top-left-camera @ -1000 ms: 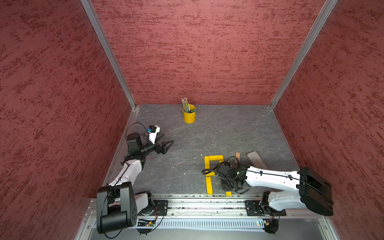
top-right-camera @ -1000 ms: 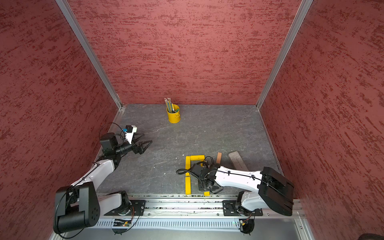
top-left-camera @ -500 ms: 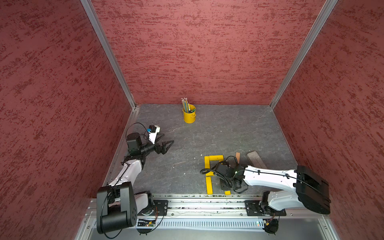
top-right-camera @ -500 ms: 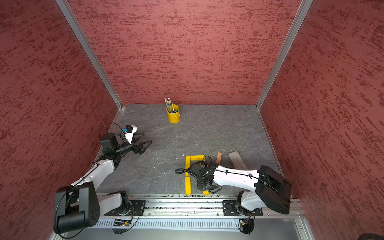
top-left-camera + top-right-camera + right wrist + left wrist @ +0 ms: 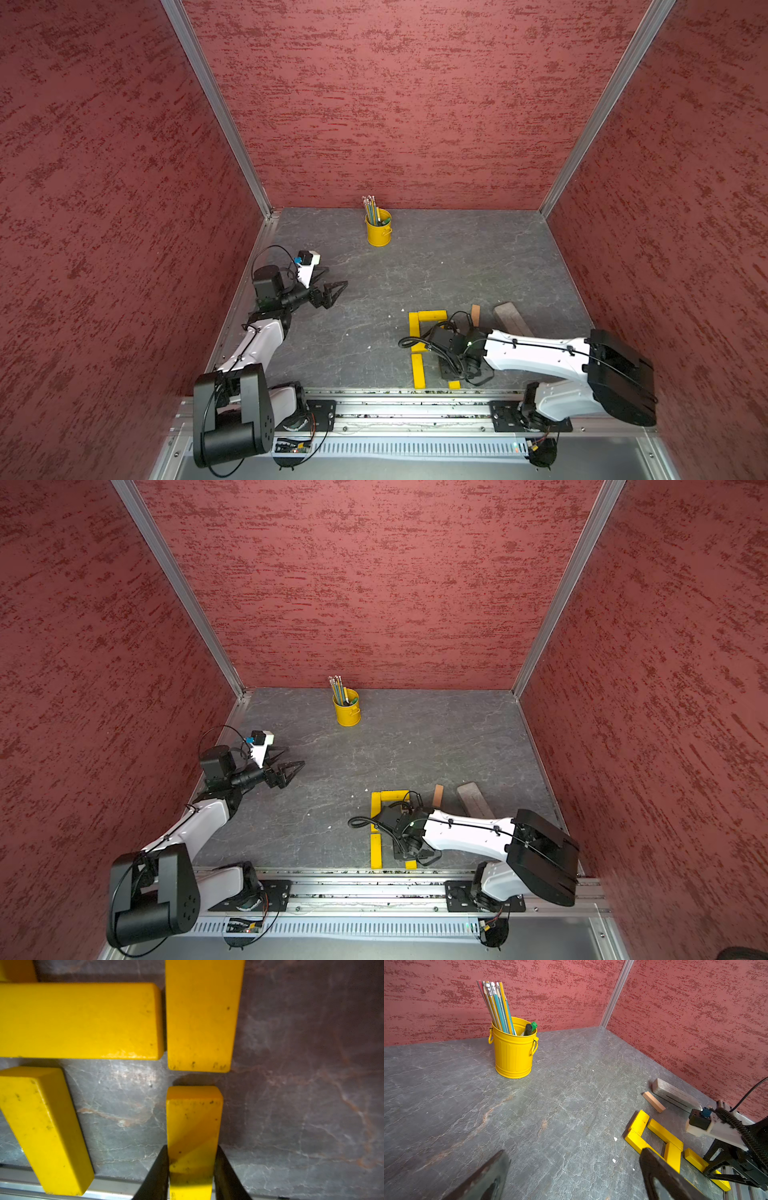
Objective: Assemble the number 8 with building blocks
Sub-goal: Assemble the building block at the center of the board.
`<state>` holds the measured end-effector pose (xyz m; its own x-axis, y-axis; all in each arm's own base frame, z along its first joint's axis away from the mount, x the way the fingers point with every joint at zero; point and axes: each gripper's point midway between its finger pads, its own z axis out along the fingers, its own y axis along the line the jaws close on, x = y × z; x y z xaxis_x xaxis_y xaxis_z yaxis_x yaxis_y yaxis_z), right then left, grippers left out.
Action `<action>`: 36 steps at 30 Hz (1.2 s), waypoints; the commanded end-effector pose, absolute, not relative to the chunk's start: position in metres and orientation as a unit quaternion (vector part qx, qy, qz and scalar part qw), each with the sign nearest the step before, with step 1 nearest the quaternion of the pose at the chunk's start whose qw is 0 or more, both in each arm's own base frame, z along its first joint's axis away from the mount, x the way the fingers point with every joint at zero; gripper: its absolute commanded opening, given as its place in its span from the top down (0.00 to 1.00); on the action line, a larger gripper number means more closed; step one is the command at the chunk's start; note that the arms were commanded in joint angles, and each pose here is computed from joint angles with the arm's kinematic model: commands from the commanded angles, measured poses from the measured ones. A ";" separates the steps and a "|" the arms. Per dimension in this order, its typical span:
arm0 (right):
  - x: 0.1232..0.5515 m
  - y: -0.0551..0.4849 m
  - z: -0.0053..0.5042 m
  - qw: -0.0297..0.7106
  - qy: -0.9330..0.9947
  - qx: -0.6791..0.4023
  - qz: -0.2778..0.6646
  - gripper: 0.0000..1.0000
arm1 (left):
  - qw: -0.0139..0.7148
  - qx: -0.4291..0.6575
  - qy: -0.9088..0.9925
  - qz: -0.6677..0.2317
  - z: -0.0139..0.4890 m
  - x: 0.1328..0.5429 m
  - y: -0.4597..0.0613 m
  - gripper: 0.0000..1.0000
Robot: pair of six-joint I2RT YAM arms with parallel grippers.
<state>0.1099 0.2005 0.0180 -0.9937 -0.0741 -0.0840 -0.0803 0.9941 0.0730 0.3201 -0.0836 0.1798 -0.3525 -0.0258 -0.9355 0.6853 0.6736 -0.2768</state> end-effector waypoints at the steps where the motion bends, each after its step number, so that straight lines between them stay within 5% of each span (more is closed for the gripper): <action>1: 0.121 0.211 0.016 0.066 0.996 -0.030 0.047 0.73 | 0.537 0.229 0.741 -0.331 0.185 0.322 -0.081 0.00; 36: 0.127 0.201 0.005 0.070 0.997 -0.020 0.016 0.70 | 0.538 0.230 0.740 -0.333 0.187 0.321 -0.082 0.00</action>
<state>0.1138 0.2016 0.0165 -0.9940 -0.0673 -0.0868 -0.0714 0.9964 0.0449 0.3201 -0.0836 0.1798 -0.3525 -0.0258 -0.9355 0.6853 0.6736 -0.2768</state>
